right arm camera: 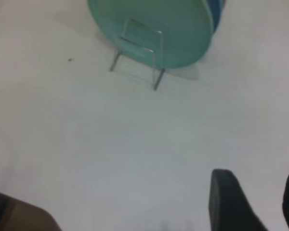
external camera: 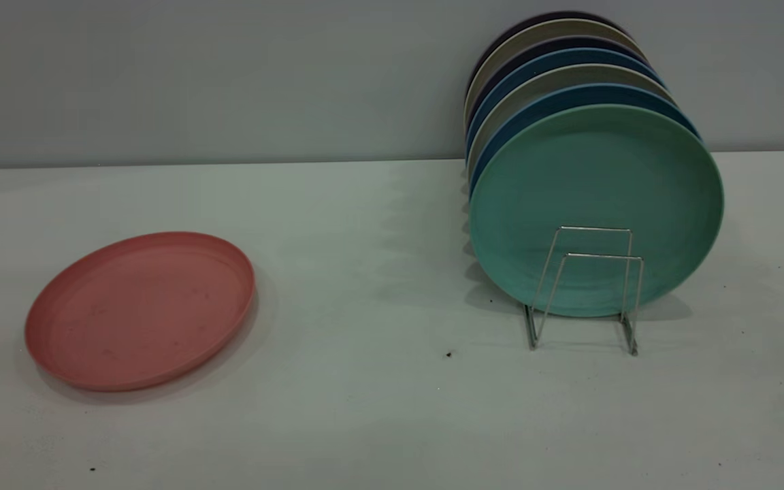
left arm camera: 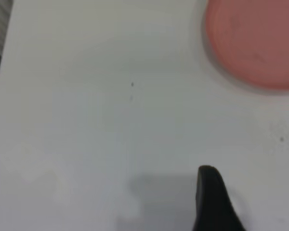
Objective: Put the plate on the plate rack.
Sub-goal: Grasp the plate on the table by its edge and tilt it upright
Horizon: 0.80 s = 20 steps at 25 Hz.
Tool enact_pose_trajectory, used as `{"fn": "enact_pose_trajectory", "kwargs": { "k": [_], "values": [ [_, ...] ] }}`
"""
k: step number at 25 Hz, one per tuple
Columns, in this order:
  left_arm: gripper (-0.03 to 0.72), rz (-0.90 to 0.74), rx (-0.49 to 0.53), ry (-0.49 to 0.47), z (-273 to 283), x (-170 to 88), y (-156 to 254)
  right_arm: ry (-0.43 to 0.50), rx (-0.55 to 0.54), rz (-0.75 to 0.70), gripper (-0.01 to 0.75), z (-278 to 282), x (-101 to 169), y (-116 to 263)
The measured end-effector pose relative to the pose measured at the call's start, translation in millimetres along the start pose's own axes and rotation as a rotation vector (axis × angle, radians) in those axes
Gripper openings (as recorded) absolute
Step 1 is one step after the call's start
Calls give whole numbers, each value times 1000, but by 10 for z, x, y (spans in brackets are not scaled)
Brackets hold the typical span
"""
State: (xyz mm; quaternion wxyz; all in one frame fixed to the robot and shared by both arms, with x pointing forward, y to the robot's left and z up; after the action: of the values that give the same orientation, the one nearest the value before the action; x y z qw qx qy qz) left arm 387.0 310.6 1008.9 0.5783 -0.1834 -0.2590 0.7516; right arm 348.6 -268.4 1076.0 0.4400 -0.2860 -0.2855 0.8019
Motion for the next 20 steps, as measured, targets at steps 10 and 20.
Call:
{"fn": "enact_pose_trajectory", "kwargs": {
  "k": [10,20],
  "values": [
    [452,-8,168,11,-1023,-466,-383,-121,86,-13,293,-644,-43,-360],
    [452,47,309,-84,-1873,-534,-793,-177,159,-17,293,-1098,-33,-379]
  ]
}}
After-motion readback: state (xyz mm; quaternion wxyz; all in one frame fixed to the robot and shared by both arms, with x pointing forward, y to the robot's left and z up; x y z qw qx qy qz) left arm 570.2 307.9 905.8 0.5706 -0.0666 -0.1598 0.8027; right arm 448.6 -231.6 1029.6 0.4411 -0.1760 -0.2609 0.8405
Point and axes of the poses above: a point on each arm's last joint axis where the gripper is mounted, z pointing back along that axis away from the gripper, x along the wrist's bending axis when the last joint is at zero, y = z × x, the point moved 2 cm from there along -z, pointing out along that axis toward the gripper, and after that the axes turned 11 degrees about z, right-handed, at the moved point
